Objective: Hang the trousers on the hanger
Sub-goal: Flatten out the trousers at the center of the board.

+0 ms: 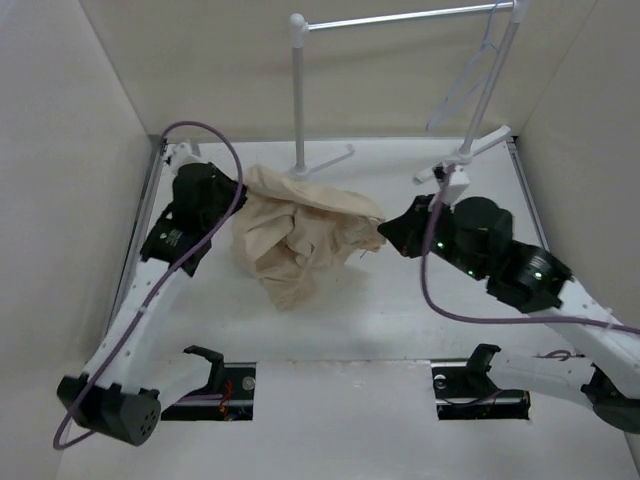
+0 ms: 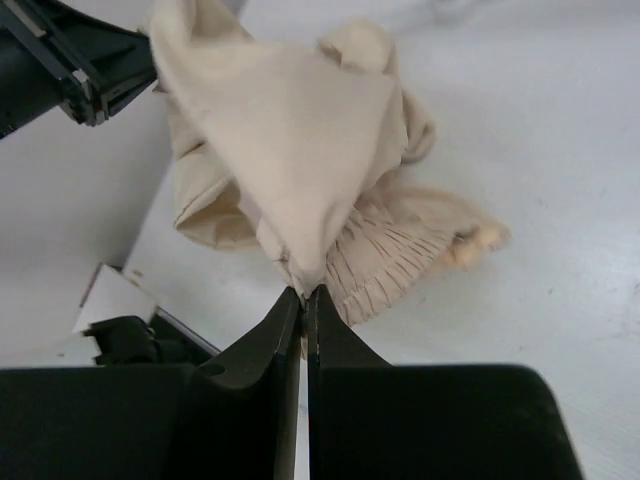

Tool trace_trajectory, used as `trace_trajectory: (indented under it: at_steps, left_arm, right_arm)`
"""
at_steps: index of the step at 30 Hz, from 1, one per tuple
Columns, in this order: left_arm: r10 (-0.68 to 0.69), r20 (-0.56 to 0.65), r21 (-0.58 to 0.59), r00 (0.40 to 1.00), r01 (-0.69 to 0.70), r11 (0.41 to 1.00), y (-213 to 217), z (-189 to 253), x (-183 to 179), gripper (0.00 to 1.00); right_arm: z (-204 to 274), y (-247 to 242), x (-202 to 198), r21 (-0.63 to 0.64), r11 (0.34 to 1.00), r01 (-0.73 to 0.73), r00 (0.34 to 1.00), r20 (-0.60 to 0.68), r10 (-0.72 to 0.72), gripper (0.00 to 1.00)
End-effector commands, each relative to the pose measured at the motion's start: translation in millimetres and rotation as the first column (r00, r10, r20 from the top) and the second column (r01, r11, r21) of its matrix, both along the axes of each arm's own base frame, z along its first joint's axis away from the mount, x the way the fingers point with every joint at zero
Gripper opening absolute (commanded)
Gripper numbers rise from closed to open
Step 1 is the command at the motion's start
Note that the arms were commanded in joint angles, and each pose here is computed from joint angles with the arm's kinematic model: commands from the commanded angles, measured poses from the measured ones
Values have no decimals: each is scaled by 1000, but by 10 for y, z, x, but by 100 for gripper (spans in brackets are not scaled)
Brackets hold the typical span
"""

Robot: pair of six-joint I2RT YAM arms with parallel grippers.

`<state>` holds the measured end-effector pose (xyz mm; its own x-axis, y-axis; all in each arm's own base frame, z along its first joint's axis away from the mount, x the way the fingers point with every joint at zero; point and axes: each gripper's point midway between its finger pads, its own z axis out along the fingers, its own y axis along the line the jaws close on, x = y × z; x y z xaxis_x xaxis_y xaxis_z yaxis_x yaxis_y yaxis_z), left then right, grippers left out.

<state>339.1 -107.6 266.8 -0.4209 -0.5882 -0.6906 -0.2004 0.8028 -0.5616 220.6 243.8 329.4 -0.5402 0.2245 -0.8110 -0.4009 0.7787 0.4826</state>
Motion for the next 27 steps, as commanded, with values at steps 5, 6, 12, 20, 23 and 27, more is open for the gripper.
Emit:
trace_trajectory:
  at_steps: [5, 6, 12, 20, 23, 27]
  left_arm:
    - [137, 352, 57, 926, -168, 984, 706, 1523, -700, 4]
    - [131, 391, 50, 911, -163, 985, 727, 1670, -798, 5]
    - [24, 376, 69, 926, -54, 996, 513, 1639, -845, 10]
    - [-211, 65, 118, 975, 202, 972, -859, 357, 68, 43]
    - [-238, 58, 132, 969, 229, 964, -1104, 298, -40, 53]
    - [-123, -21, 185, 992, 125, 975, -606, -87, -296, 60]
  right_arm:
    - [1081, -921, -535, 30, 990, 139, 971, 195, -142, 0]
    - [1218, -1008, -585, 66, 987, 145, 965, 212, -156, 0]
    - [1170, -1297, -388, 36, 953, 301, 921, 249, -300, 1]
    - [-28, -2263, 976, -89, 689, 719, 692, 9, -722, 0]
    - [-301, -2864, 1329, -92, 541, 836, 538, -60, -841, 0]
    - [-540, -3113, 1567, -112, 491, 864, 477, -132, -869, 0]
